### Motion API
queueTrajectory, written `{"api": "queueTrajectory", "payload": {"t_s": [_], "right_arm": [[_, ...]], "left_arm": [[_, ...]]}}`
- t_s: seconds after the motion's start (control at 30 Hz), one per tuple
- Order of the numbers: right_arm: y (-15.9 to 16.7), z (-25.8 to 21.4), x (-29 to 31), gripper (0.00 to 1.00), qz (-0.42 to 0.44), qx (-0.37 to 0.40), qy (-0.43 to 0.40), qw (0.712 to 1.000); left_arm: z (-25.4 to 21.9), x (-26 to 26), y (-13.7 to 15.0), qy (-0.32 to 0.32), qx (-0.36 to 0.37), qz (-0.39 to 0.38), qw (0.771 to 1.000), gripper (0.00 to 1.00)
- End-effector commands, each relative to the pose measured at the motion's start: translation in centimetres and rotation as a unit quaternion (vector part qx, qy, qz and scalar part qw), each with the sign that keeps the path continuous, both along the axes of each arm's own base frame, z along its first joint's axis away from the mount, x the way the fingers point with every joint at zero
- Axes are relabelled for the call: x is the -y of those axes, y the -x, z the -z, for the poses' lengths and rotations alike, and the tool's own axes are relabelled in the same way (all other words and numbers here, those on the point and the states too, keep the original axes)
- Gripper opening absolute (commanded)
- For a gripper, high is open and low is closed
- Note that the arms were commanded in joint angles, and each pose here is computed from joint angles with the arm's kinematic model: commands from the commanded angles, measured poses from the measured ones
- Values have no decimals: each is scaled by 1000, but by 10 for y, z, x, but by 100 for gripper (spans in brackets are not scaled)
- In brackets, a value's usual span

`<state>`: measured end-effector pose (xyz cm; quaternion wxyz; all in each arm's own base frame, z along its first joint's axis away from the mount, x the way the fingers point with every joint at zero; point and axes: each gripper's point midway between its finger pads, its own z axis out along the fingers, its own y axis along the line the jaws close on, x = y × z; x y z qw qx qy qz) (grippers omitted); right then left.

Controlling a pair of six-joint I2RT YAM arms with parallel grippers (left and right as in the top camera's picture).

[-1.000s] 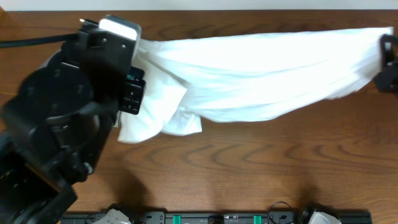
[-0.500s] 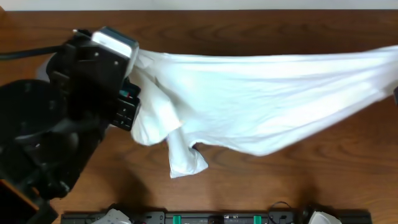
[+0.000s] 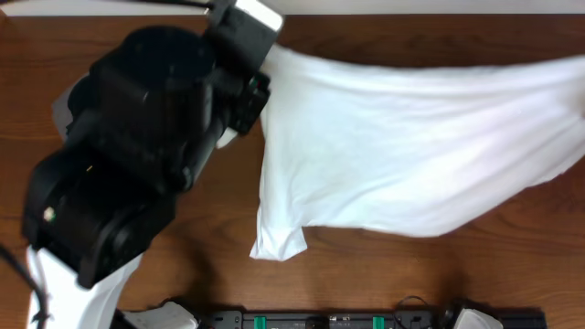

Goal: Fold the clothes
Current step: 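Lift the shirt high with both grippers, stretching it between them, then swing the lifted shirt forward and lay it flat on the table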

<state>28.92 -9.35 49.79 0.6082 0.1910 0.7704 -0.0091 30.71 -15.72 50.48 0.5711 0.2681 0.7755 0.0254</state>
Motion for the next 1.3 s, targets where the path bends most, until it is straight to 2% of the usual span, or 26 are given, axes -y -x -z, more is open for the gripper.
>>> {"api": "queueTrajectory", "payload": {"t_s": [0.0,0.2,0.47,0.63,0.77,0.93,1.13,1.27], "right_arm": [[-15,-4,6,1,-4,6,12,1000],[-2,-12,10,1,21,17,22,999],[43,-36,1,1,47,57,36,997],[46,-28,2,1,51,43,30,997],[28,-18,7,1,49,26,19,998],[-13,2,16,1,29,-4,2,1000],[-88,35,18,1,-45,-27,-31,998],[-132,49,25,1,-74,-18,-36,996]], "left_arm": [[-19,-9,-9,-27,48,-18,998,6],[-30,-15,8,-26,60,-9,998,6],[-50,-22,69,13,75,41,996,6],[-58,-34,76,22,88,27,995,6],[-47,-31,53,-9,76,-1,997,6],[-12,-19,0,-54,29,-35,998,6],[44,-7,-82,-102,-28,-52,993,6],[64,0,-138,-118,-17,-48,992,6]]}}
